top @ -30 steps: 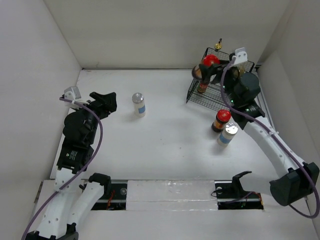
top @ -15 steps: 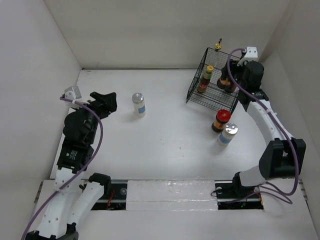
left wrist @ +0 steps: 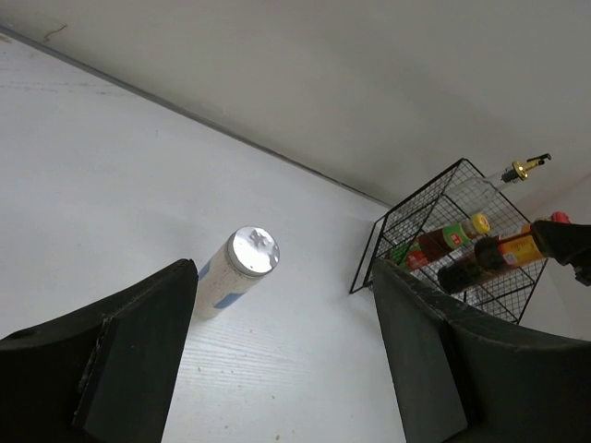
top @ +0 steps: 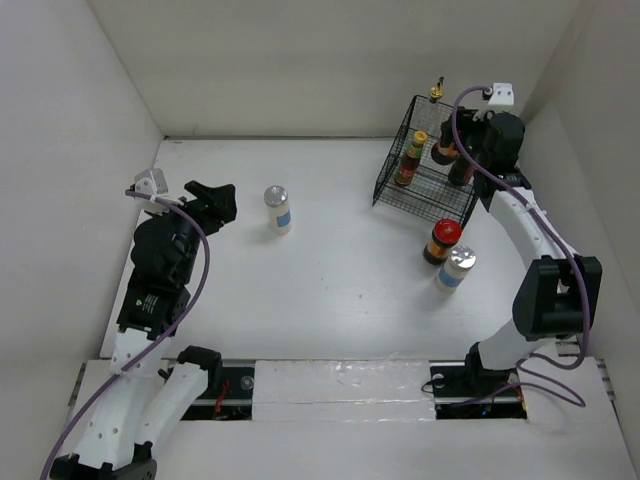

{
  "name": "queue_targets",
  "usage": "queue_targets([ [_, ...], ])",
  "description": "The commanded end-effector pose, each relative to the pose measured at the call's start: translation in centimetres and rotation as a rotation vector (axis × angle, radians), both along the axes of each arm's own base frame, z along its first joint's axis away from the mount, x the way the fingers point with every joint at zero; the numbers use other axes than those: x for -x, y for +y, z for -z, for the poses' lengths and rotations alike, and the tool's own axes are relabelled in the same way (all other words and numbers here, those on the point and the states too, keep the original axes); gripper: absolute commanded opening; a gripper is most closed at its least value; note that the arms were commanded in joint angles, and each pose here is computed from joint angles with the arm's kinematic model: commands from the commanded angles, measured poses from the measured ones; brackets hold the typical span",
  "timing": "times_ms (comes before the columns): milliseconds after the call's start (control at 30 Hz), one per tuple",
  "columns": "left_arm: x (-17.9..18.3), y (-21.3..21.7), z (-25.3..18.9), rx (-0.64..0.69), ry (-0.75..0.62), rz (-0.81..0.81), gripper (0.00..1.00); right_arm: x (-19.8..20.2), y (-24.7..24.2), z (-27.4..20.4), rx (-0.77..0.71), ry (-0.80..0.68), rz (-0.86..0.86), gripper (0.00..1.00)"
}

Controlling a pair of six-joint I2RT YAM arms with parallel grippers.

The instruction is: Organize the condiment bottles

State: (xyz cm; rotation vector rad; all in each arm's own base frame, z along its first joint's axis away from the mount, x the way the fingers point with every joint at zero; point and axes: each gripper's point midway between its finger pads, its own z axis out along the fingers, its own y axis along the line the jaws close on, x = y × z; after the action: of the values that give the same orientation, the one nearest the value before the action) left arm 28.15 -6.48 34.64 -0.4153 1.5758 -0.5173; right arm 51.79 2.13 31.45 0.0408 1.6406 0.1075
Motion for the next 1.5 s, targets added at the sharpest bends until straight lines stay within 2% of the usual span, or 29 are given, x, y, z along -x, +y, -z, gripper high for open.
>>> queue_targets([
  [0, 0.0, -0.1, -1.7, -0.002, -0.057, 0.009, 0.73, -0.2, 0.3, -8.6, -0.027, -0.292, 0.009, 0.39],
  [300, 0.0, -0.2, -1.9, 0.000, -0.066, 0.018, 0.71, -1.7, 1.2, -3.2, -0.028, -0.211, 0.021, 0.39],
  [400, 0.0, -0.4, -1.9, 0.000, -0.066, 0.027, 0.71, -2.4, 1.6, 0.3, -0.024, -0.147, 0.021, 0.39],
  [600, -0.2, -0.4, -1.6, -0.002, -0.057, 0.027, 0.71, -3.2, 1.8, 3.2, -0.019, -0.098, 0.034, 0.39],
  [700, -0.2, -0.4, -1.6, -0.002, -0.057, 0.027, 0.71, -3.6, 1.9, 4.5, -0.017, -0.072, 0.034, 0.44],
  [767, -0.1, -0.6, -1.6, -0.002, -0.057, 0.036, 0.71, -3.8, 1.9, 5.3, -0.015, -0.058, 0.034, 0.44],
  [867, -0.1, -0.6, -1.6, -0.002, -0.057, 0.036, 0.71, -4.0, 1.8, 6.1, -0.031, -0.036, 0.044, 0.49],
  [1000, -0.1, -0.8, -1.9, 0.000, -0.066, 0.046, 0.71, -4.0, 1.8, 7.3, -0.035, 0.006, 0.045, 0.61],
  [1033, -0.1, -1.0, -1.9, 0.000, -0.066, 0.056, 0.71, -4.1, 1.7, 7.0, -0.035, 0.005, 0.056, 0.67],
  [1100, -0.1, -1.0, -1.9, 0.000, -0.066, 0.056, 0.71, -3.9, 1.7, 7.5, -0.043, 0.026, 0.057, 0.70],
  [1267, 0.2, -1.1, -2.1, 0.002, -0.075, 0.065, 0.71, -3.0, 1.5, 5.2, -0.055, -0.001, 0.066, 0.84],
  [1467, 0.9, -1.0, -2.8, 0.008, -0.102, 0.074, 0.71, -1.2, 1.1, 1.8, -0.057, -0.023, 0.076, 0.93],
])
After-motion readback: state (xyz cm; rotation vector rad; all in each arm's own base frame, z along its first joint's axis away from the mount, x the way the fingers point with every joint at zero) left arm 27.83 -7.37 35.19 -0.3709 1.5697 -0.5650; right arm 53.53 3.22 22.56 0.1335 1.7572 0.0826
